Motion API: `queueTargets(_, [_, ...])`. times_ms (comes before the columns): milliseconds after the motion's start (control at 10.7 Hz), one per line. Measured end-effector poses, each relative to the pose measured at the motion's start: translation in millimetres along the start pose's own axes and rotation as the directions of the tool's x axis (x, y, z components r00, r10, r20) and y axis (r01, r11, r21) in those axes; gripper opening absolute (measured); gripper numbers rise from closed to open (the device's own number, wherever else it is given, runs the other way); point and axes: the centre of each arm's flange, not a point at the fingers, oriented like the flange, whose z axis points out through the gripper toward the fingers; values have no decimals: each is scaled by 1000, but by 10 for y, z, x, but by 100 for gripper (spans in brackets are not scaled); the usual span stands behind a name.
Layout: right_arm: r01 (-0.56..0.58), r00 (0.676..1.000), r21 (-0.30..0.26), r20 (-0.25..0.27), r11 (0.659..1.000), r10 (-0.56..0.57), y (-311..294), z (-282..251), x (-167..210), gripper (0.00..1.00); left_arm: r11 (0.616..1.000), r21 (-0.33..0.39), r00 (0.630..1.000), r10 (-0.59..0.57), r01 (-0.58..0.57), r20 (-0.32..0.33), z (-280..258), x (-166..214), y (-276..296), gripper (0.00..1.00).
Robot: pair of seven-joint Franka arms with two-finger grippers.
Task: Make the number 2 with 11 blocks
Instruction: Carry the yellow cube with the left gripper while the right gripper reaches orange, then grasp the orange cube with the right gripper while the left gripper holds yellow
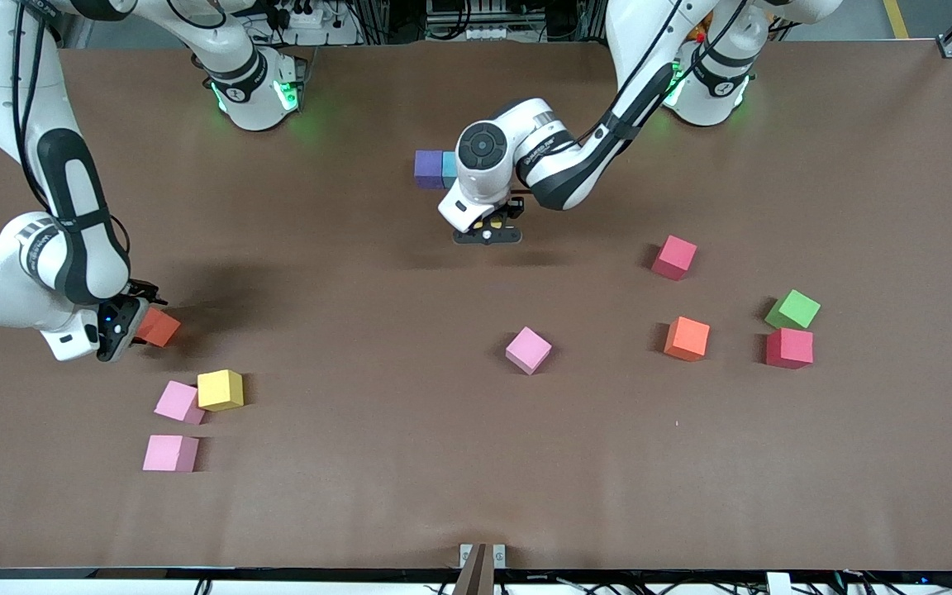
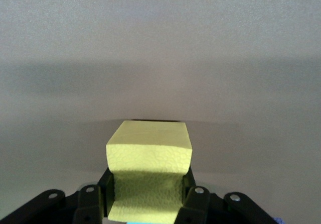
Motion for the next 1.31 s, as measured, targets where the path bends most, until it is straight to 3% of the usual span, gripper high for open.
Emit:
queueTargets(93, [2, 1000, -4, -1, 1000, -2, 8, -16, 10, 64, 1000, 2, 1000, 1, -1, 2, 12, -9, 1, 54])
queueTargets(280, [10, 1000, -9, -4, 1000, -10, 16, -51, 96, 59, 1000, 4, 1000, 4, -4, 3, 23, -25, 7, 54])
queueTargets(653, [58, 998, 32, -24, 998, -57, 50, -432, 488, 59, 1000, 6, 1000, -10, 10, -2, 23, -76, 43, 54])
queueTargets(840, [87, 996, 66, -31, 994, -85, -83, -590, 774, 59, 1000, 25, 999, -17, 18, -40, 14, -119, 78, 54])
queueTargets(1026, [102, 995, 91, -25, 991, -100, -256, -633, 1112, 59, 998, 44, 996, -33, 37, -86, 7, -142, 98, 54])
queueTargets(1306, [155, 988, 108, -13, 982, -155, -500, -592, 1599, 59, 998, 41, 994, -52, 56, -91, -1, -183, 130, 54])
